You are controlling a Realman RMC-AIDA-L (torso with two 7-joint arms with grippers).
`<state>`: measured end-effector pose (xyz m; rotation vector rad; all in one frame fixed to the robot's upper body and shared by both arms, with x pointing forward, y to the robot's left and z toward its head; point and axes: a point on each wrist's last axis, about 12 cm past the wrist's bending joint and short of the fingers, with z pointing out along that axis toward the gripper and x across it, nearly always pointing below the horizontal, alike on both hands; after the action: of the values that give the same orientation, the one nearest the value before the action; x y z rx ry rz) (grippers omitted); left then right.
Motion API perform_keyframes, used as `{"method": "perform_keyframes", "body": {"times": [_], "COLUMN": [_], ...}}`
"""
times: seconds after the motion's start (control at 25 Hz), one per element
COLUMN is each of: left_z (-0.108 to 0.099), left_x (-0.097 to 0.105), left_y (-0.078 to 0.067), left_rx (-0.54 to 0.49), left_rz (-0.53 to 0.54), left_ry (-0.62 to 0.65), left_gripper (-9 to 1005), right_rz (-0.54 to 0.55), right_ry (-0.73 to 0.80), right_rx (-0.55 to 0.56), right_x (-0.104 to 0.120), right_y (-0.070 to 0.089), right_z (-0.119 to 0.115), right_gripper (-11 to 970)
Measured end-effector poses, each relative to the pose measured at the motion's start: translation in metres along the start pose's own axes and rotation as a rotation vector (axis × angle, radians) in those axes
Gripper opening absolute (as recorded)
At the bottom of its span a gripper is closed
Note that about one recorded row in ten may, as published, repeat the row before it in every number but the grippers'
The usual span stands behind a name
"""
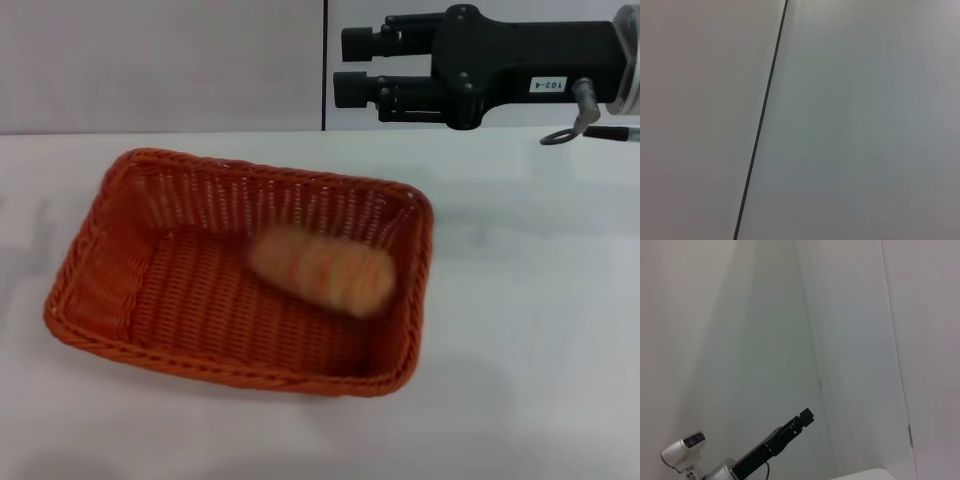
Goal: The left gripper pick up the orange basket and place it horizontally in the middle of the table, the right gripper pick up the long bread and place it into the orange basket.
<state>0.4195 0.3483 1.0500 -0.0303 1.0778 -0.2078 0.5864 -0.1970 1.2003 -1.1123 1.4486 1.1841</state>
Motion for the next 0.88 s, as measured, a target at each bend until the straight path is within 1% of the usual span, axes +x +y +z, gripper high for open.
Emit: {"method": "perform_keyframes", "body": {"times": [0.16,0.24,0.32,0.36,0.48,0.52,0.56,0.64,0.68,0.72,0.76,0.8,0.88], "left_z": [0.001,0.001,0.002,0.002,0.002,0.002,0.002,0.002,0.002,0.002,0.002,0.002,0.002], "left_x": [0.000,0.000,0.001,0.001,0.001,0.001,0.001,0.001,0.001,0.001,0.001,0.001,0.001], "left_y": [0.000,0.000,0.000,0.000,0.000,0.000,0.000,0.000,0.000,0.000,-0.001,-0.001,-0.001], "left_rx": [-0.002,-0.002,-0.002,-0.002,-0.002,-0.002,-0.002,-0.001,-0.001,-0.001,0.000,0.001,0.003], "left_rz": [-0.001,-0.001,-0.001,-0.001,-0.001,-0.001,-0.002,-0.003,-0.003,-0.003,-0.004,-0.004,-0.004], "left_ry": [-0.001,-0.001,0.001,0.001,0.001,0.001,0.003,0.003,0.003,0.003,0.004,0.004,0.002], "left_gripper": [539,539,539,538,538,538,538,536,535,534,533,532,530], "right_rz": [0.006,0.012,0.025,0.031,0.016,-0.010,-0.028,-0.093,-0.129,-0.149,-0.177,-0.199,-0.255], "right_ry": [-0.004,-0.028,-0.120,-0.185,-0.490,-0.617,-0.698,-0.918,-1.008,-1.065,-1.125,-1.155,-1.199], "right_rx": [0.005,0.010,0.021,0.019,-0.042,-0.081,-0.106,-0.193,-0.238,-0.255,-0.256,-0.229,-0.133], "right_x": [0.002,0.002,0.000,-0.002,-0.010,-0.013,-0.013,-0.011,-0.008,-0.005,-0.001,0.002,0.011], "right_y": [0.000,0.002,0.005,0.008,0.028,0.037,0.044,0.063,0.071,0.077,0.082,0.084,0.087], "right_z": [-0.003,-0.007,-0.015,-0.021,-0.048,-0.060,-0.068,-0.087,-0.094,-0.099,-0.105,-0.109,-0.117], "right_gripper": [557,573,589,597,597,597,597,597,597,597,597,597,597]}}
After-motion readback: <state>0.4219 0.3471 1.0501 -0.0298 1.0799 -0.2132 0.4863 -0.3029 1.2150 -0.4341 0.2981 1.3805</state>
